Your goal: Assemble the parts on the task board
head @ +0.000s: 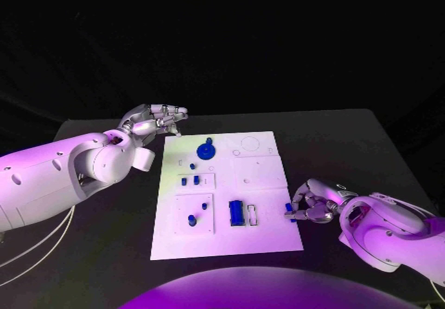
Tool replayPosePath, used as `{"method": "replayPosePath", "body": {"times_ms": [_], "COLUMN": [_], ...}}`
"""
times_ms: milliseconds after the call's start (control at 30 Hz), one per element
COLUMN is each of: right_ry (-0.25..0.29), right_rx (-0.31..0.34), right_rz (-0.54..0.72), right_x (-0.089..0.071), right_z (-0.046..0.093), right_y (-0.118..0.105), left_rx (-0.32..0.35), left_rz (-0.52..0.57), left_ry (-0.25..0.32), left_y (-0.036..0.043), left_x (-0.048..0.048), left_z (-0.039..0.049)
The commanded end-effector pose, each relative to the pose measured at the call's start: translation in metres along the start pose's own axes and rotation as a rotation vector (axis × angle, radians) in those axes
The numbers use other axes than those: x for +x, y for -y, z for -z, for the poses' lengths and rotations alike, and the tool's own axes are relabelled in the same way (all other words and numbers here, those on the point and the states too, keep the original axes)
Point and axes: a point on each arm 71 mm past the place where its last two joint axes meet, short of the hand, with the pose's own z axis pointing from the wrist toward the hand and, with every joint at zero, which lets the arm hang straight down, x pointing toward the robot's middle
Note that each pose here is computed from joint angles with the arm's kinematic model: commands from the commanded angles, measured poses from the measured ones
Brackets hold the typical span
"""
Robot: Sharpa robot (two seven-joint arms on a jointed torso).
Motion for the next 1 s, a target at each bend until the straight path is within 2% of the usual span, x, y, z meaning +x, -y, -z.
{"method": "replayPosePath", "body": {"times_ms": [33,567,1000], "right_ry": [-0.024,-0.028,0.017], "right_rx": [0.000,-0.016,-0.016], "right_rz": [0.035,0.081,0.041], "right_x": [0.0040,0.0097,0.0026], "right_z": [-0.0001,-0.0037,0.0011], "right_y": [-0.0007,-0.0067,-0.0099], "left_rx": [0.012,0.010,0.008], "left_rz": [0.003,0.002,0.002], "left_ry": [-0.012,-0.011,-0.010], "left_y": [0.0012,0.0011,0.0009], "left_x": [0.0018,0.0012,0.0009], "left_z": [-0.0003,0.0002,0.0000]}}
